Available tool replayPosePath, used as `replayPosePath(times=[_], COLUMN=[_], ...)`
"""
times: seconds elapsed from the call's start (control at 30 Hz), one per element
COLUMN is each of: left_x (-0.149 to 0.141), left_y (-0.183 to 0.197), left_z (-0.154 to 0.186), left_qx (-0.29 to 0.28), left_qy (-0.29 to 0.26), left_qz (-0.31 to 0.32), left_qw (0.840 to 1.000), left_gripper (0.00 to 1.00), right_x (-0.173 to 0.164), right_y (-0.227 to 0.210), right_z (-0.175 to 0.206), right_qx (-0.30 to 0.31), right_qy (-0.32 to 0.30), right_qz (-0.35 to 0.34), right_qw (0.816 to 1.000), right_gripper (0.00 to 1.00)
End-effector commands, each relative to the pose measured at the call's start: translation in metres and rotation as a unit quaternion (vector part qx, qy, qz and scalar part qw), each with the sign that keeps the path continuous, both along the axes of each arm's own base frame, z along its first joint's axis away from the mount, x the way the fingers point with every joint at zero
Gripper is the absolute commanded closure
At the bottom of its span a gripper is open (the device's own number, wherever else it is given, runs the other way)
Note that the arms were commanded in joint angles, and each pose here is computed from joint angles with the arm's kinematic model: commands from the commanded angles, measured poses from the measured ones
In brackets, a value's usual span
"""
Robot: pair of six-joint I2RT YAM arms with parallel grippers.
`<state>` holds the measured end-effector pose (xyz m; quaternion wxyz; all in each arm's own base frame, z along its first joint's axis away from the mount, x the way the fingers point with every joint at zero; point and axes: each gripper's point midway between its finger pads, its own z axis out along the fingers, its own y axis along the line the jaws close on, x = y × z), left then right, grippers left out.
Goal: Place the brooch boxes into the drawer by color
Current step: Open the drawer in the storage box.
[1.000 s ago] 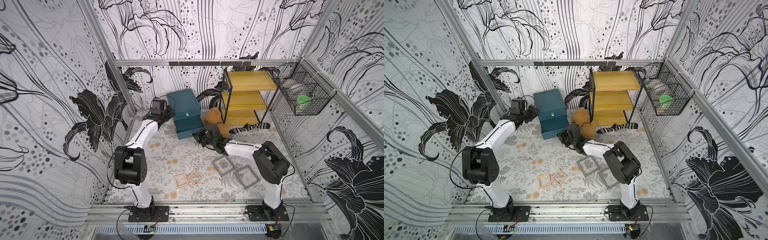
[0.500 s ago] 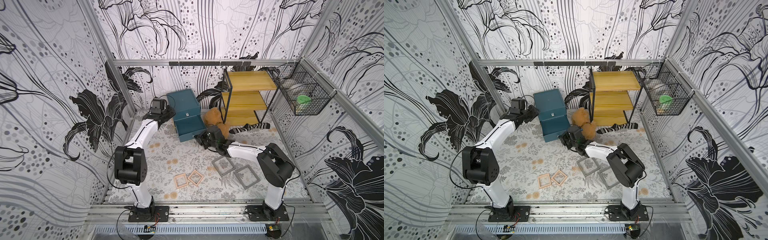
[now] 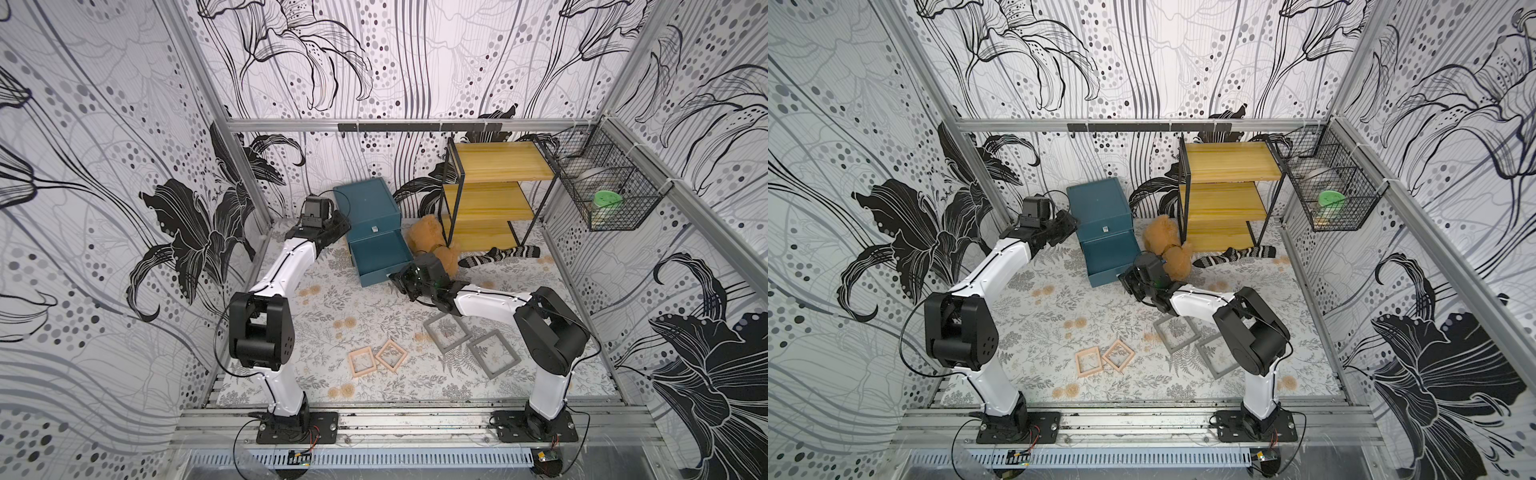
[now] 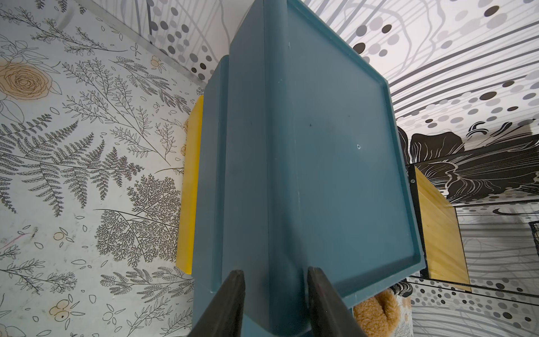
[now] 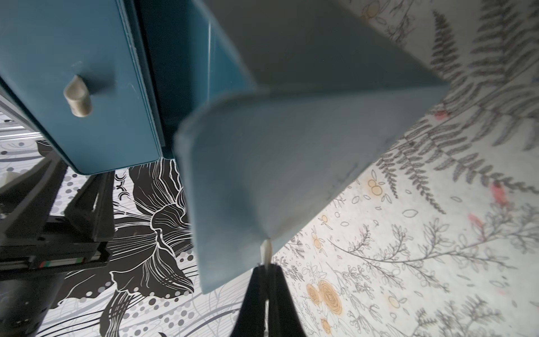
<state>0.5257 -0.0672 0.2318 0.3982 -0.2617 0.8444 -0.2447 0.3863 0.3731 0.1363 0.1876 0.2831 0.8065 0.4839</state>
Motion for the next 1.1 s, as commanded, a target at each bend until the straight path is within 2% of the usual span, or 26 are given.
replayPosePath(times=[0.0, 0.1, 0.33, 0.57, 0.83, 1.07], left_x=[0.000, 0.000, 0.000, -0.003, -0.011, -0.030], left_y=[0.002, 0.002, 0.002, 0.005, 0.012, 0.013], left_z=[-0.003, 0.001, 0.004, 0.013, 0.038, 0.064], left_qx=[0.004, 0.003, 0.004, 0.006, 0.014, 0.025], left_qy=[0.011, 0.008, 0.005, -0.003, -0.023, -0.040], left_qz=[-0.003, -0.003, -0.002, 0.004, 0.023, 0.046], left_qw=[1.000, 1.000, 1.000, 1.000, 0.999, 0.998], left_gripper=[0.60, 0.59, 0.57, 0.50, 0.42, 0.39], right_x=[0.000, 0.000, 0.001, -0.002, -0.005, -0.018], right_y=[0.000, 0.000, 0.000, -0.005, -0.017, -0.038], right_z=[0.020, 0.022, 0.029, 0.039, 0.057, 0.074], right_qx=[-0.007, -0.012, -0.015, -0.030, -0.068, -0.113], right_qy=[-0.023, -0.025, -0.034, -0.046, -0.070, -0.098], right_qz=[0.003, 0.004, 0.007, 0.009, 0.013, 0.019], right_qw=[1.000, 1.000, 0.999, 0.998, 0.995, 0.989], right_gripper=[0.84, 0.78, 0.74, 0.66, 0.55, 0.53])
